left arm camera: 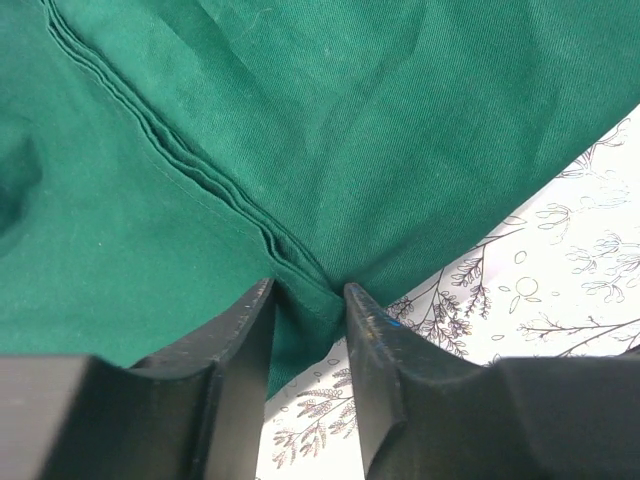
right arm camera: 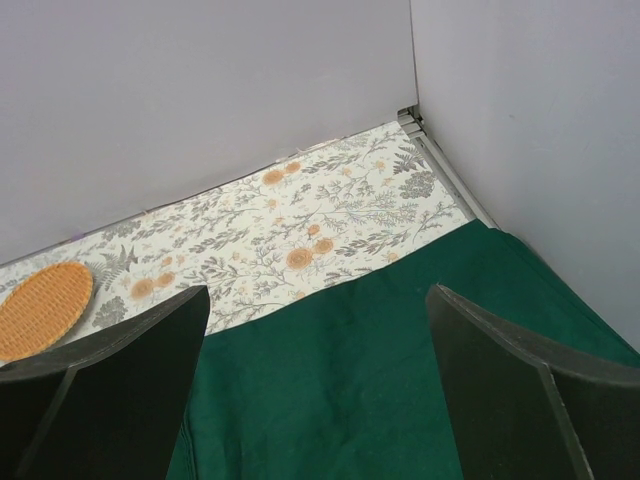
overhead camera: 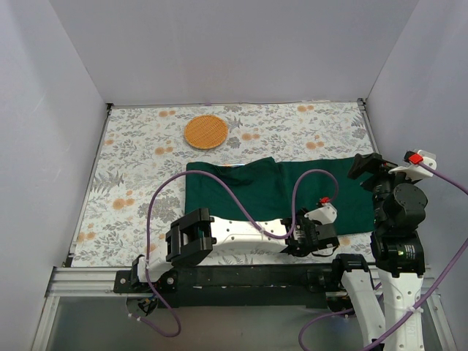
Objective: Open and lay out the surgical kit
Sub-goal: Open the surgical kit at the center of the board.
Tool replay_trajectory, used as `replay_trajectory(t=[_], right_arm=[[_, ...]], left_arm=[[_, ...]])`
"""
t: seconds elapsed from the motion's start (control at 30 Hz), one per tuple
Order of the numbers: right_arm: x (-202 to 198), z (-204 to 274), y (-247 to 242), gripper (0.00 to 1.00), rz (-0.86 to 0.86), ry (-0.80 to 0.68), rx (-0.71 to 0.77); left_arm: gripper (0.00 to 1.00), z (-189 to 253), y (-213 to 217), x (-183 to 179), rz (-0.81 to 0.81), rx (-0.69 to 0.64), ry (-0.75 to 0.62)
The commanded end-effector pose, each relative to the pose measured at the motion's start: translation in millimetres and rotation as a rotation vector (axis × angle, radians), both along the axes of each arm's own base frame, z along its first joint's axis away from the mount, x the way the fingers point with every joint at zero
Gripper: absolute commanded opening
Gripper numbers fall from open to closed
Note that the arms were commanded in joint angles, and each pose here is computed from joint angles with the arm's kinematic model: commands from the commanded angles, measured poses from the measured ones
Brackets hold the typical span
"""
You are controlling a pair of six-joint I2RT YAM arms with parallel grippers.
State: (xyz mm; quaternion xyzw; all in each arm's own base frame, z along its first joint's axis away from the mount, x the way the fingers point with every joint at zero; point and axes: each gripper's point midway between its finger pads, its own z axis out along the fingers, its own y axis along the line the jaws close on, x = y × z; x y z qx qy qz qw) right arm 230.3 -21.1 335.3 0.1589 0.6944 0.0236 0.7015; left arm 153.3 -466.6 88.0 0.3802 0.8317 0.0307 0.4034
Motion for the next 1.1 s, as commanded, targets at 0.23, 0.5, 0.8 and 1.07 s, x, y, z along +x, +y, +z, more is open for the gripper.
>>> replay_trajectory(t=[0.23,0.5,0.8,1.07], right_arm=[[0,10,0,0.97,-0.001,-0.048,-0.005],[0,9,2,0.96,0.008,-0.045,-0.006],[2,7,3,0.96,0.019,-0.042,-0.004],[2,8,5,0.96,0.025,-0.046,-0.007]], left_arm=[[0.12,40,-14,-2,-0.015,-0.107,-0.001],[0.08,51,-12,-3,-0.012,-0.123,0.003],[0.08,59,-7,-1,-0.007,-0.155,0.054],[0.06,58,0,5,0.001,-0.198,0.163]])
